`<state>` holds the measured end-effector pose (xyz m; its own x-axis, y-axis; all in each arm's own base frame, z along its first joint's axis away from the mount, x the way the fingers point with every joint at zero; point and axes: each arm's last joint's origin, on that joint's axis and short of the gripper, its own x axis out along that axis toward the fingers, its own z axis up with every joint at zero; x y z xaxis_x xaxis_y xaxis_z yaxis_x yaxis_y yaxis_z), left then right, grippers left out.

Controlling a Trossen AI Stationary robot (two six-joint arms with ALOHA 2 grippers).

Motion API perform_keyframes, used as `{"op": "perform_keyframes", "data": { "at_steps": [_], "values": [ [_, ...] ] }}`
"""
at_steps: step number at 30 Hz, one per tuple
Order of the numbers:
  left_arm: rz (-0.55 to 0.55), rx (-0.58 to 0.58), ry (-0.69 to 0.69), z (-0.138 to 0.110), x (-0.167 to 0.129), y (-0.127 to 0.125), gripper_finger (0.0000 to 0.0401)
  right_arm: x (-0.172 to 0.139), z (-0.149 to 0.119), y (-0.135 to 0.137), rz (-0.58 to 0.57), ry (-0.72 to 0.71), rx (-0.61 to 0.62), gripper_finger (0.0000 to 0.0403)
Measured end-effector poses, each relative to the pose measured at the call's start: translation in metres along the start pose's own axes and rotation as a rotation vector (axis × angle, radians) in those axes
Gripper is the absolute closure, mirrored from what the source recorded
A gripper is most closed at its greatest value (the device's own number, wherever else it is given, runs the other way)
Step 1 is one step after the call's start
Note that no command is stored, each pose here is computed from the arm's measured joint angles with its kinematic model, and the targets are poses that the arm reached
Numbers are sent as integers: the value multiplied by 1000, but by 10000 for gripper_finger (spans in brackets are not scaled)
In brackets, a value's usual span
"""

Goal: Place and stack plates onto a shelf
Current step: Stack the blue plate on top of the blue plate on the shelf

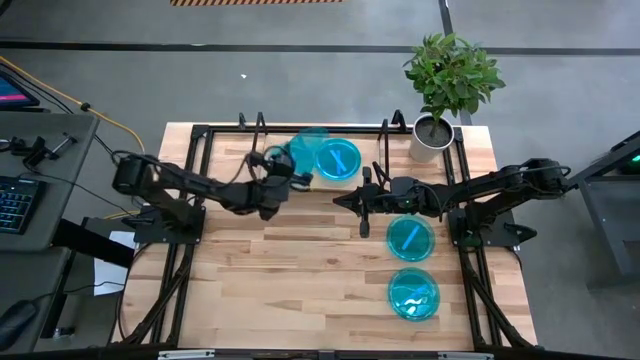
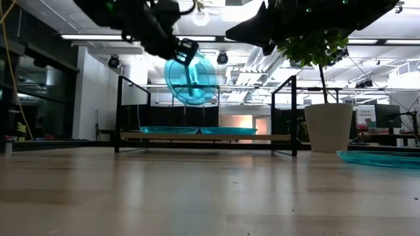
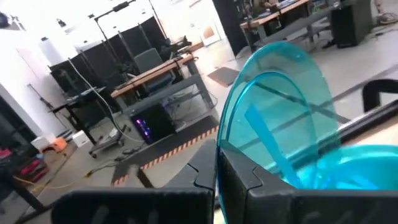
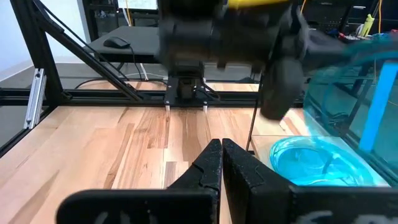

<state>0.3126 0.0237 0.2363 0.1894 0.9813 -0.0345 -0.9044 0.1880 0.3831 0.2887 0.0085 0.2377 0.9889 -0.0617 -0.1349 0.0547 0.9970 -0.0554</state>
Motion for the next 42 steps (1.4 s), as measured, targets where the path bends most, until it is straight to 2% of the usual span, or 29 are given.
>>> {"op": "perform_keyframes", "data": {
  "at_steps": [3,6,8,10,12,19,42],
  "values": [
    [-20,35,13,15,4,15,401,0,0,0,0,0,0,402],
    [-103,38,60,27,15,27,401,0,0,0,0,-4,0,402],
    [-167,28,137,29,27,32,401,0,0,0,0,-4,0,402],
    [-192,49,239,27,40,35,401,0,0,0,0,-4,0,402],
    [-157,70,309,20,53,36,401,0,0,0,0,-4,-1,402],
    [-130,81,403,-2,78,30,401,0,0,0,0,-3,-5,402],
    [-223,101,374,1,52,17,401,0,0,0,0,3,-7,402]
  ]
}}
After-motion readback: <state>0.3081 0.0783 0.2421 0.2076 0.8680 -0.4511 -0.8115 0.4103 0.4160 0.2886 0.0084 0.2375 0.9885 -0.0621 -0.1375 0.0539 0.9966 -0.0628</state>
